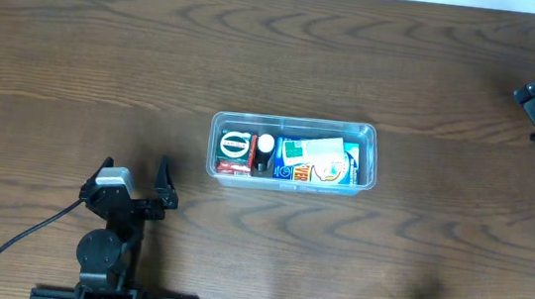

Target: Pack container

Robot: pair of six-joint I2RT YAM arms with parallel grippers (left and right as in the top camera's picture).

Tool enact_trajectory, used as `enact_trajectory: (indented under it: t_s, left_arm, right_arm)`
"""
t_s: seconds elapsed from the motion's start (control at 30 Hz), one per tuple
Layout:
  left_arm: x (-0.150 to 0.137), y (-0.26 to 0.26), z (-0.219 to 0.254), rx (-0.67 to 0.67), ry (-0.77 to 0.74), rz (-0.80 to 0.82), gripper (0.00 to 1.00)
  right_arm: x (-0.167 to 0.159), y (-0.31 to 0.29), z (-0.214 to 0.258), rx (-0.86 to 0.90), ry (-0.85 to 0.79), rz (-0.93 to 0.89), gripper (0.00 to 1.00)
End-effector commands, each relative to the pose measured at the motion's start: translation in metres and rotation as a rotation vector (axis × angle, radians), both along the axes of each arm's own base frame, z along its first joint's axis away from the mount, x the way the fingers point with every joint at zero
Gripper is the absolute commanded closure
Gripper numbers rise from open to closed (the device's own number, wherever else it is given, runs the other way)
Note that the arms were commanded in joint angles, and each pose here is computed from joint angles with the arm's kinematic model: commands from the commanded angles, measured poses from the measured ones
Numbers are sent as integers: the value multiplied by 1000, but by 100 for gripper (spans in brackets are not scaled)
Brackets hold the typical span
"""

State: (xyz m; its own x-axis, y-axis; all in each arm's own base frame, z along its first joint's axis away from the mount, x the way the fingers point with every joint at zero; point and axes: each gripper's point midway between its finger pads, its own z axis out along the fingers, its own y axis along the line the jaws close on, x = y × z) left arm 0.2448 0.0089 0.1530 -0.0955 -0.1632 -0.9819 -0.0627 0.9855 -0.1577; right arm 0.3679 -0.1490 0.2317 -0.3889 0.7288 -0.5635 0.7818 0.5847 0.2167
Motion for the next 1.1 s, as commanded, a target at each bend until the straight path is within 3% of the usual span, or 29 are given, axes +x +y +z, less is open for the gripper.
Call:
enact_trajectory:
  t_s: [0.0, 0.87, 1.07]
  left_arm:
    - [-1, 3, -17, 17, 53, 14, 2]
    - [-1, 3, -17, 17, 53, 14, 2]
    - [-1, 3, -17, 17, 53, 14, 2]
  right_arm:
    - [0, -2, -1, -4, 4, -3, 1]
    - [0, -1, 0, -4, 3, 1, 1]
    - [-6, 5, 20, -24, -45, 11, 1]
